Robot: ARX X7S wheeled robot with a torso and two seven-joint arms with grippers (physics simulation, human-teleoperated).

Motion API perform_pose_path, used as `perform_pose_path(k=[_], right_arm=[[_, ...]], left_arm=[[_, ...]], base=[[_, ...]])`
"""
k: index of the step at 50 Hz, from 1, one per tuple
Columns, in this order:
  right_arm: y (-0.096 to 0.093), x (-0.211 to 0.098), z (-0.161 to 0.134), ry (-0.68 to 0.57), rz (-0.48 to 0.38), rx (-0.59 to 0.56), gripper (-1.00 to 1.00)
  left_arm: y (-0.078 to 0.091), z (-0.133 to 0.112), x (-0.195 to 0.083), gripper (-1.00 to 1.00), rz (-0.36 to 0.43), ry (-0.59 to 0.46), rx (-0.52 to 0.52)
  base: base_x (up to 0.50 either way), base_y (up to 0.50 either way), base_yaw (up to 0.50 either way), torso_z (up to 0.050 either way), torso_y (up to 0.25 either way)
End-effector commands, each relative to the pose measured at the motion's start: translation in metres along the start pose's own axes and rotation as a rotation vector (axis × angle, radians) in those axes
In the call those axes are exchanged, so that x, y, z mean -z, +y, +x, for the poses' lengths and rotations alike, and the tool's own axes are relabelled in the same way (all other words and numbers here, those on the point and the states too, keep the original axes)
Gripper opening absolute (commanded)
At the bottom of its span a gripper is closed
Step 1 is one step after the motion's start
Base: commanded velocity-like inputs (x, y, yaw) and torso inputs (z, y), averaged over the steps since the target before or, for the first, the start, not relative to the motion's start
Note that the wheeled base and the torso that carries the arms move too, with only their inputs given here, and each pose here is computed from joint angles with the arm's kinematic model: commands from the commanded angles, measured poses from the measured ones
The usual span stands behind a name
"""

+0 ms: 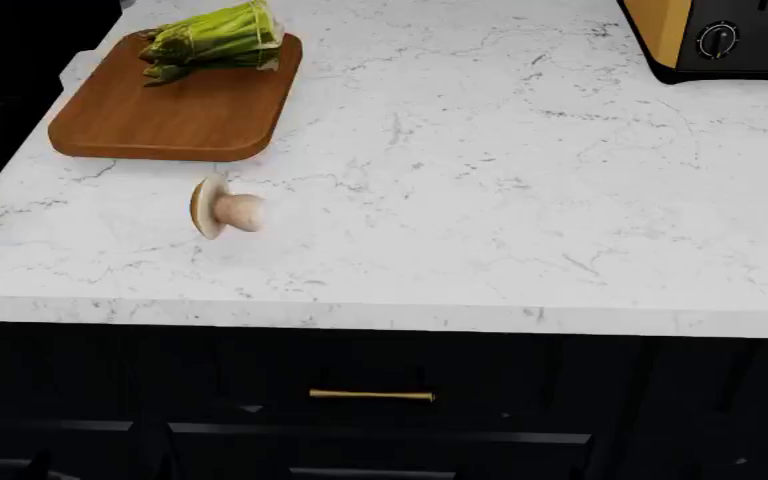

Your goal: Clear the non-vegetable object off the cutting board and place the vegetables onto it.

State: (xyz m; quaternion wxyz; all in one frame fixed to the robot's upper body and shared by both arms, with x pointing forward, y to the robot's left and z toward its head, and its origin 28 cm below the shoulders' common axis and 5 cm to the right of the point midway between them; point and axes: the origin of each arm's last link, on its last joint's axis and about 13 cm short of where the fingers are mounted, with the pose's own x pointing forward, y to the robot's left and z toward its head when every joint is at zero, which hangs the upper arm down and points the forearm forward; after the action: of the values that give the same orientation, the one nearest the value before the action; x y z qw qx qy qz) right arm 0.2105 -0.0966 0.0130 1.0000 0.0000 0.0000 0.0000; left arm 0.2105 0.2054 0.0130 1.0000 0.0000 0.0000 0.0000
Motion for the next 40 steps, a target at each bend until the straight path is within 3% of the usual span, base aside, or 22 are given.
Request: perform_pose_path(k=[1,16,40], right_arm=[[0.0002,0.0,-0.0001,0.0,0.0,0.0,1.0],[0.0027,0.0007,0.0015,0.012,-0.033,-0.009,1.0],[0.0023,0.0024,0.0016,0.033,-0.033,-0.016,1.0]], left_arm=[[-0.0001,0.0001,0.0003,1.0,0.0,0.0,0.0],[0.003,-0.0027,-0.0017,1.0,-0.02,-0.008,-0.011],[0.0029,-0.0039,-0.002,1.0,-0.015,-0.016,-0.02]], base=[[0.0,0.0,0.0,0.0,0.0],[0.0,0.0,0.0,0.0,0.0],[0.0,0.5,0.0,0.0,0.0]])
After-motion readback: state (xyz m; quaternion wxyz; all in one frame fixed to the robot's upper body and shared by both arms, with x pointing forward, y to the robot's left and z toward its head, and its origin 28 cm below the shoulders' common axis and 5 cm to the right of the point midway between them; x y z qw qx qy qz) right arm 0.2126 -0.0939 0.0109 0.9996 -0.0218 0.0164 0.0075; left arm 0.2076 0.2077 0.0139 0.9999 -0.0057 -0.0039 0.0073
